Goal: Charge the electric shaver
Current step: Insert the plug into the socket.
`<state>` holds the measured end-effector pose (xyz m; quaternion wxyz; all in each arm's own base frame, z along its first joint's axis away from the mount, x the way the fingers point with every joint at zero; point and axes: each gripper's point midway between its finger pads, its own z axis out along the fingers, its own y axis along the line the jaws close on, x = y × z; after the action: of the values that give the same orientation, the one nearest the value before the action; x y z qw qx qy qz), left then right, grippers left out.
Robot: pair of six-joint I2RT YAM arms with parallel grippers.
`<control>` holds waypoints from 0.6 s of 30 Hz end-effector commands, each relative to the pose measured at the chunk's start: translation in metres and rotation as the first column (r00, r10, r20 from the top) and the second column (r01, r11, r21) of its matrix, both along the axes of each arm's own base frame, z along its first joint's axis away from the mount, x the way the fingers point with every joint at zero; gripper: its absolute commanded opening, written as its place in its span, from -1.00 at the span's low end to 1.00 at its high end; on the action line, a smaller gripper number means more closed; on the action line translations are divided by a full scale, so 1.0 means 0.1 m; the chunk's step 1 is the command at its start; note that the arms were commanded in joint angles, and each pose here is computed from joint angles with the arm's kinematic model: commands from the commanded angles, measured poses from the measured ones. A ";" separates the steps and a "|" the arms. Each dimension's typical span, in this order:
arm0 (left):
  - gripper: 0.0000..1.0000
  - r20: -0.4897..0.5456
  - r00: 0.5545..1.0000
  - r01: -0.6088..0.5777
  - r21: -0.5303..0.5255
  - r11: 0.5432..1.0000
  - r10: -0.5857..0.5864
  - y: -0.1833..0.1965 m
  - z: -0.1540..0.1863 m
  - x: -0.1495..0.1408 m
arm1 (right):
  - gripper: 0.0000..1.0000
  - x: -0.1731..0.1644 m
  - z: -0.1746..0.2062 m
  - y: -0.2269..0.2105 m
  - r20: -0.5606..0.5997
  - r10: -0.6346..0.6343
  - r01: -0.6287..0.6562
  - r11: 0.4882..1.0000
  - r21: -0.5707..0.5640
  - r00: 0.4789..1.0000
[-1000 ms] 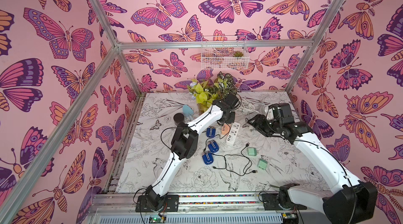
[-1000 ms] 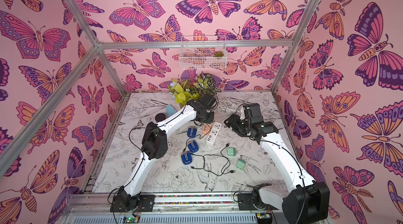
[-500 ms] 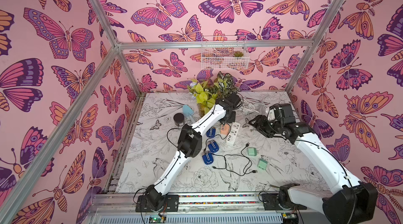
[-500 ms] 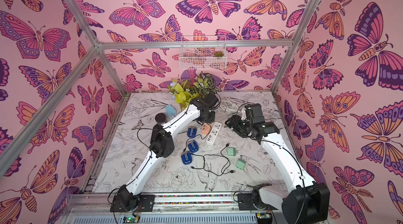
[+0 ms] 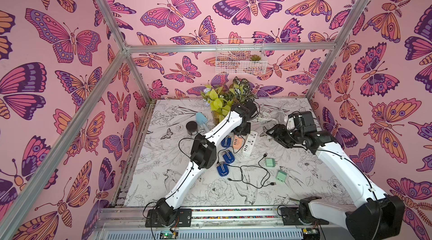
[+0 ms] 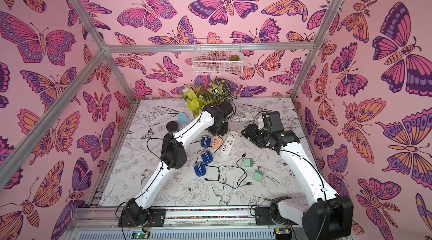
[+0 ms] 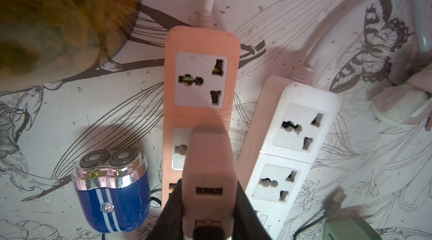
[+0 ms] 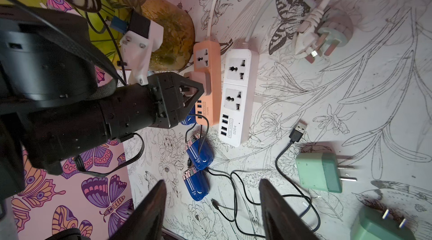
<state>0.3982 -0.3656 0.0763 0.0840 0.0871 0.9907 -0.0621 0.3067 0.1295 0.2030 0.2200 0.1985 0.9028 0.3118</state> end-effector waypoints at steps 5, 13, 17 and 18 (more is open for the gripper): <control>0.07 -0.046 0.999 0.027 -0.018 0.999 -0.028 -0.03 0.13 -0.18 | 0.30 -0.05 -0.06 -0.03 -0.036 0.006 -0.007 1.000 -0.018 0.999; 0.40 0.030 0.999 -0.009 -0.109 0.994 0.013 0.00 0.80 -0.23 | 0.29 -0.11 -0.06 0.05 -0.015 0.053 -0.054 0.994 -0.097 0.998; 0.43 0.021 0.999 -0.042 -0.156 0.987 0.045 0.08 0.99 -0.35 | 0.27 -0.13 -0.06 0.24 0.006 0.110 -0.108 0.981 -0.161 0.994; 0.43 0.019 0.998 -0.055 -0.172 0.984 0.059 0.11 1.04 -0.38 | 0.26 -0.14 -0.05 0.31 0.014 0.137 -0.132 0.975 -0.181 0.991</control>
<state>0.3699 -0.3603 0.1575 0.1010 0.0724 0.9851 -0.1190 0.2904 0.1528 0.1923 0.2094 0.1447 0.9268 0.2761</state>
